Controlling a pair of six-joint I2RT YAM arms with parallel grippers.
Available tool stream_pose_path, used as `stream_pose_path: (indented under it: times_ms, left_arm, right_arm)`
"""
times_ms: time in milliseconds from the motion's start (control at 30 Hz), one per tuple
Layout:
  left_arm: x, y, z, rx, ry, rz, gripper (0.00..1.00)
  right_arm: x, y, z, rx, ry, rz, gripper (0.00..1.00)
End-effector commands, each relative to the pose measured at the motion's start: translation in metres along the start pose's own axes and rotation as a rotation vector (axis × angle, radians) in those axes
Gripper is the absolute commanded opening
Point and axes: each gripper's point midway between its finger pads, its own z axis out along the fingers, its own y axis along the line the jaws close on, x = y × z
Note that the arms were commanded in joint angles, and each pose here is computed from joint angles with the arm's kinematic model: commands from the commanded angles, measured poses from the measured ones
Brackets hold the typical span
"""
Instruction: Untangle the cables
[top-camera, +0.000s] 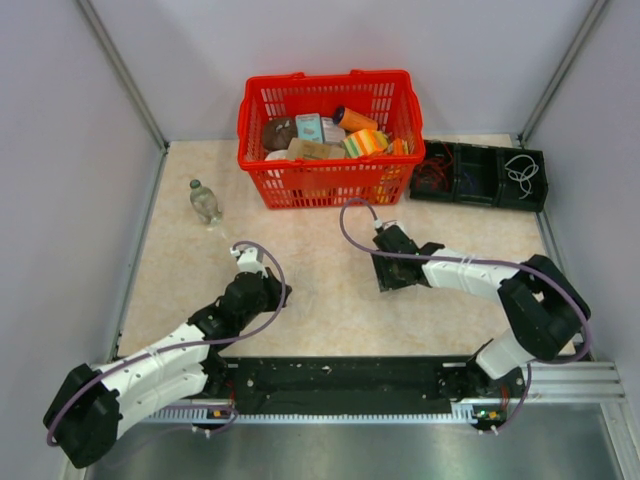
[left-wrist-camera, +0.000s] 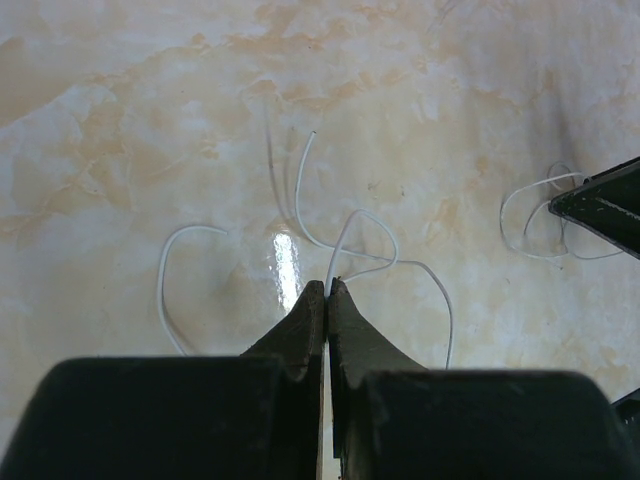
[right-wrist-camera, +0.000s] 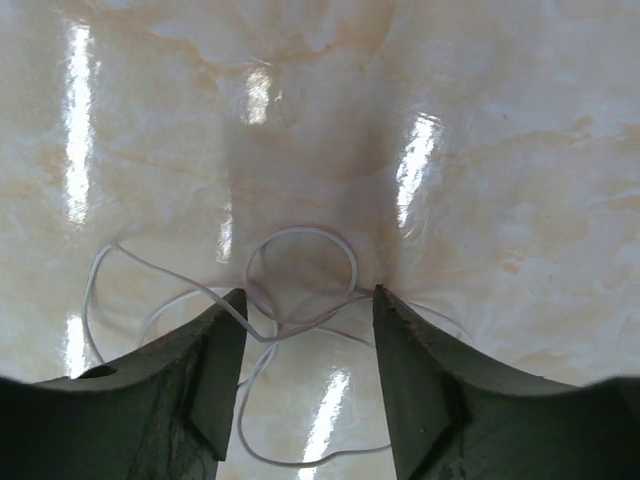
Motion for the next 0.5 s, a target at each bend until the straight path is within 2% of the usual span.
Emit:
stream_pose_path:
  times_ms: [0,200,267,467]
  left_arm:
    - [-0.009,-0.008,0.0,0.036,-0.035,-0.004,0.0]
    - [-0.009,-0.009,-0.001,0.044,-0.039,-0.004,0.0]
    - [-0.01,-0.009,-0.002,0.047,-0.045,-0.003,0.0]
    - [-0.01,-0.01,-0.002,0.059,-0.051,-0.001,0.0]
  right_arm:
    - [-0.006,-0.004,0.004,0.061,-0.008,0.025,0.47]
    - [-0.008,-0.003,0.002,0.049,-0.035,0.07,0.09]
    - [-0.015,-0.004,-0.004,0.052,-0.071,0.084,0.0]
    - [-0.054,-0.023,-0.044,0.057,-0.256,0.185,0.0]
